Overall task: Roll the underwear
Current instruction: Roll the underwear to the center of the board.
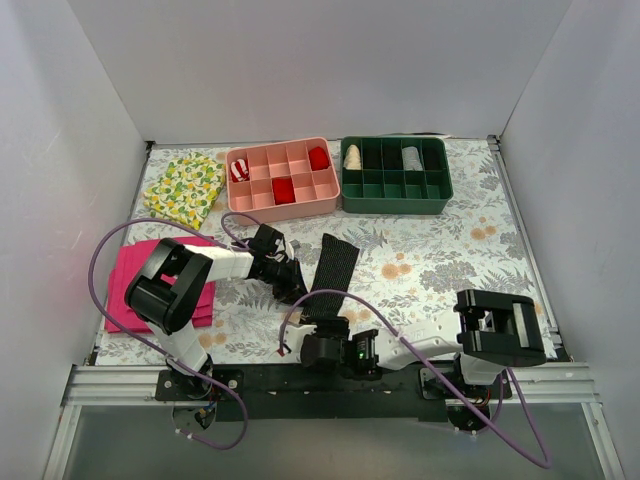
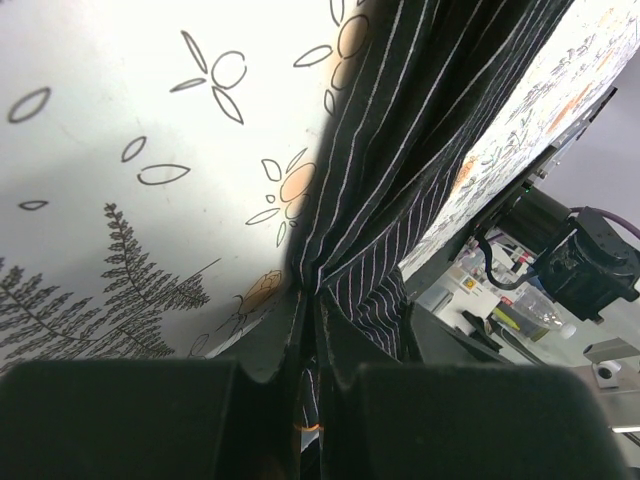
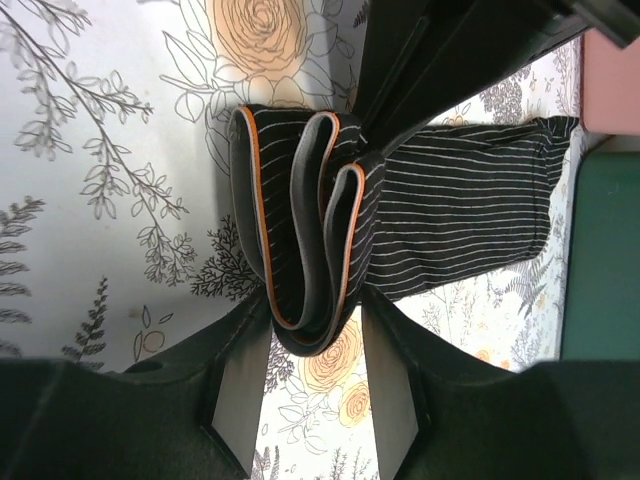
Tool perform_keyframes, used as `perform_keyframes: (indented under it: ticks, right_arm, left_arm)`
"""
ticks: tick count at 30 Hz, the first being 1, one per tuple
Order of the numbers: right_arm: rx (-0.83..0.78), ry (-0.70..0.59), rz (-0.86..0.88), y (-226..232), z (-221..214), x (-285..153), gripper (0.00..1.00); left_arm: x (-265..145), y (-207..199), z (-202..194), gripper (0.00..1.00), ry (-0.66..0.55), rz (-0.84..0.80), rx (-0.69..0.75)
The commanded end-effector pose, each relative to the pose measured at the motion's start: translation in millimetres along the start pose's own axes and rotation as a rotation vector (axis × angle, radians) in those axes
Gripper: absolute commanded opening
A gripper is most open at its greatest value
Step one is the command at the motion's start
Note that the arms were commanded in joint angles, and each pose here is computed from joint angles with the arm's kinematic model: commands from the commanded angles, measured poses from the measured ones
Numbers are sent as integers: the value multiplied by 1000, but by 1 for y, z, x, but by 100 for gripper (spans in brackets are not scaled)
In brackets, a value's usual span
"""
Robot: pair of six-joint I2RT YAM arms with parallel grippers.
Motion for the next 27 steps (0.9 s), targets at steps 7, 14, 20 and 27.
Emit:
perform_keyframes:
  ticks: [7, 14, 20, 27]
  right_arm:
    - [144, -158, 168, -4, 31, -23, 43]
    - [181, -113, 196, 1, 26, -23, 50]
    - [234, -159, 142, -18, 17, -44, 70]
    - [159, -76, 99, -13, -9, -41, 74]
  left_arm:
    - [3, 47, 9, 2, -114, 221, -29]
    - [2, 47, 9, 3, -117, 219, -31]
    - [3, 46, 10, 4, -112, 219, -30]
    - [3, 48, 11, 4, -111, 222, -32]
Point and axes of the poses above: each gripper's point midway between its finger pads, its own x axis out along the fingers, its own y axis along the line the jaws close on, z = x × y, the point moved 5 cm from there along -x, back along the fingers, and after that the axes turned 15 degrees about -x, right-handed, at the moved point
